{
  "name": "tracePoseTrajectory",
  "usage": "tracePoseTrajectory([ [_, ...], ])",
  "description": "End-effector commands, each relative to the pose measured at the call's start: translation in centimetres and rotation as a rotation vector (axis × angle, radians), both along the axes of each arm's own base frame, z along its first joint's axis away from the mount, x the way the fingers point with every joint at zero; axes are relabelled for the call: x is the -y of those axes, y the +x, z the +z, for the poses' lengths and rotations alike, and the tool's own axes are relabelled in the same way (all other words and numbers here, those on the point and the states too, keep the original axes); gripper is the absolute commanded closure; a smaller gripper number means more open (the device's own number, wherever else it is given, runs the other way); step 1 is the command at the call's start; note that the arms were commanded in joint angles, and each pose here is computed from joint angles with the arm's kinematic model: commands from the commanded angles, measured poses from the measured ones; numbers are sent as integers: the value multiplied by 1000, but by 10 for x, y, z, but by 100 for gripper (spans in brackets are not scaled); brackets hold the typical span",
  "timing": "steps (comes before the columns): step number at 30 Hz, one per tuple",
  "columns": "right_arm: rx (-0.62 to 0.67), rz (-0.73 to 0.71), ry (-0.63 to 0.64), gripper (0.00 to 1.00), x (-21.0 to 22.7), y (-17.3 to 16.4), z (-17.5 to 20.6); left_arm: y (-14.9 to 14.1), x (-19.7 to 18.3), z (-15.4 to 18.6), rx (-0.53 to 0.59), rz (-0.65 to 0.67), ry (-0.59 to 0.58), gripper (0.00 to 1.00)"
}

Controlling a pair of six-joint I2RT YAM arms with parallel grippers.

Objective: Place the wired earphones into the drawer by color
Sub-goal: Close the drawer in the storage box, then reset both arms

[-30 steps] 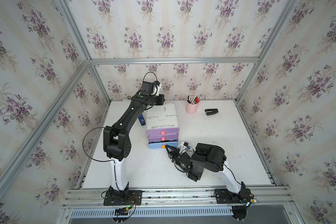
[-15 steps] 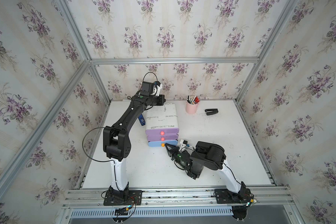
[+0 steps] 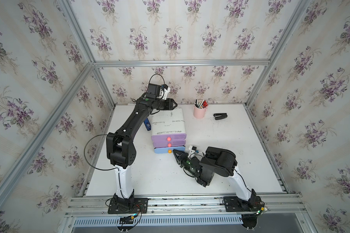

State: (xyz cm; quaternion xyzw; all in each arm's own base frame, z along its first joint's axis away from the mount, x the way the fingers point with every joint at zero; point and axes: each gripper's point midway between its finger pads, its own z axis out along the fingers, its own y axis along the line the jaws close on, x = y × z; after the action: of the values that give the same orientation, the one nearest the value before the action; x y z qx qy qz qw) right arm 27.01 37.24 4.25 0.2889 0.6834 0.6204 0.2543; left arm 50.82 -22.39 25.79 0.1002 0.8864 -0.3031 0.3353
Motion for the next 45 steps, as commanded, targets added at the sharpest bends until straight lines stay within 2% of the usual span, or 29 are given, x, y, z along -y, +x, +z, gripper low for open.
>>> tracePoseTrajectory([
  [1,73,2,122,76,1,-3,35,-13,-7,0,-75,19,14,32],
  [5,83,4,123,73,2,-4,40,-14,-7,23,-30,17,-9,25],
  [9,80,-3,122,74,3,-2,38,-15,-8,39,-2,20,-18,21],
  [20,82,-17,137,80,4,3,42,-35,-16,90,62,23,-84,20],
  [25,109,-24,128,80,12,-1,54,-66,-30,148,182,34,-114,18],
  [29,115,-1,125,80,18,-8,61,-100,-43,180,255,51,-115,17],
  [31,132,8,117,80,25,-14,70,-119,-58,195,303,92,-107,17],
  [33,167,12,109,80,35,-20,84,-139,-74,210,364,132,-105,12],
  [34,181,8,101,79,44,-25,90,-158,-85,226,430,158,-101,11],
  [36,192,-16,95,77,66,-30,100,-179,-106,238,515,228,-61,7],
  [38,206,-48,87,73,94,-35,112,-199,-133,236,571,328,19,3],
  [40,217,-59,53,69,113,-34,119,-213,-158,224,571,418,88,0],
  [42,235,-72,-41,61,129,-32,126,-222,-176,207,552,476,139,0],
  [43,235,-72,-143,55,133,-27,129,-226,-184,197,536,499,153,0],
  [45,267,-106,-452,30,145,-13,156,-228,-196,179,494,537,169,0],
])
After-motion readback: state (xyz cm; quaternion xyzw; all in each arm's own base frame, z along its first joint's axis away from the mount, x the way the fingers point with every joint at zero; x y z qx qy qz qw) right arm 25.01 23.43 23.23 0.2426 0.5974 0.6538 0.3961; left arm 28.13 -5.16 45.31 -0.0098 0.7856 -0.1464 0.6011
